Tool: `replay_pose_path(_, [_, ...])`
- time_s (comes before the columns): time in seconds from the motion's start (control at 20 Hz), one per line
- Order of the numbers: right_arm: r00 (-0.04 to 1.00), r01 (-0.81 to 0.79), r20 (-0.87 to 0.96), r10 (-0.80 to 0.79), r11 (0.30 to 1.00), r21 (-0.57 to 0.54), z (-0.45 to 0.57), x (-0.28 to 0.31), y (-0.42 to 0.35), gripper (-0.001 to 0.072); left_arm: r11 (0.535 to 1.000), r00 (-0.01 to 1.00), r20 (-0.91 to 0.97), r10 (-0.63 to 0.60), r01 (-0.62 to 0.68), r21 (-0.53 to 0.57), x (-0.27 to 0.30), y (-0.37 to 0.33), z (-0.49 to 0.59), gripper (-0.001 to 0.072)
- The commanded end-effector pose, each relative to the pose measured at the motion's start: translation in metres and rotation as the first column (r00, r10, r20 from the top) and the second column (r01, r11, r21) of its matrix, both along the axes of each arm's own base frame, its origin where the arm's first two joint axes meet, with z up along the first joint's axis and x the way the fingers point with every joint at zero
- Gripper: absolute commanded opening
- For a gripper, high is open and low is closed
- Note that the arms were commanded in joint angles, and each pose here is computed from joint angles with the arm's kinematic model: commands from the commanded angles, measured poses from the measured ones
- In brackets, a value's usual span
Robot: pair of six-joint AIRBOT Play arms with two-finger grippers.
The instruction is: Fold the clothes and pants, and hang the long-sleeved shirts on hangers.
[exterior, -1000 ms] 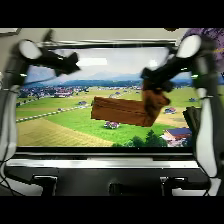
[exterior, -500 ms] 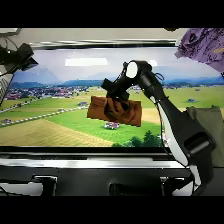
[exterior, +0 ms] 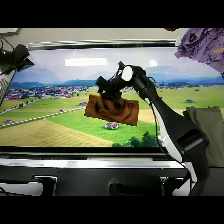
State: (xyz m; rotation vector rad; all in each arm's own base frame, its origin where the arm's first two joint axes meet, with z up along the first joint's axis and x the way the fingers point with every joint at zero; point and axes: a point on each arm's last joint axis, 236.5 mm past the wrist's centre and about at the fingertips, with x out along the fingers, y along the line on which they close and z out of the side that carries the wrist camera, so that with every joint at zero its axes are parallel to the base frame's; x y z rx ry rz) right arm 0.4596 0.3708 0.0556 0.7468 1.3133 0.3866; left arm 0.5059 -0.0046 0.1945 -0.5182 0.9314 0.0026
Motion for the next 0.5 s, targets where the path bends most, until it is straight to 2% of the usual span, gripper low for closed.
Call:
replay_pose_path(0.0, [0.992,-0.079,0.11,0.066,0.989,0.123,0.03,0.004,0.024,0.0495,1.0,1.0,-0.003,-0.001,0.001,0.002,0.0,0.001,-0.002,0.0016])
replay_pose_path(0.1, [0.984,-0.11,0.159,0.084,0.98,0.164,0.053,0.001,0.028,0.0522,1.0,1.0,-0.006,0.0,0.0,0.001,0.0,0.001,-0.003,0.0016])
replay_pose_path(0.25, [0.954,-0.141,0.284,0.096,0.98,0.142,0.093,0.006,0.005,0.0522,1.0,1.0,-0.009,-0.001,0.001,0.001,0.0,0.001,-0.004,0.0017])
replay_pose_path(0.4, [0.944,-0.063,0.33,0.028,0.993,0.096,0.127,0.028,-0.076,0.0528,1.0,1.0,-0.009,-0.001,0.001,0.001,0.0,0.001,-0.004,0.0017])
replay_pose_path(0.45, [0.938,-0.056,0.344,0.034,0.997,0.055,0.131,0.033,-0.115,0.0562,1.0,1.0,-0.009,0.0,0.0,0.001,0.0,0.001,-0.004,0.0017])
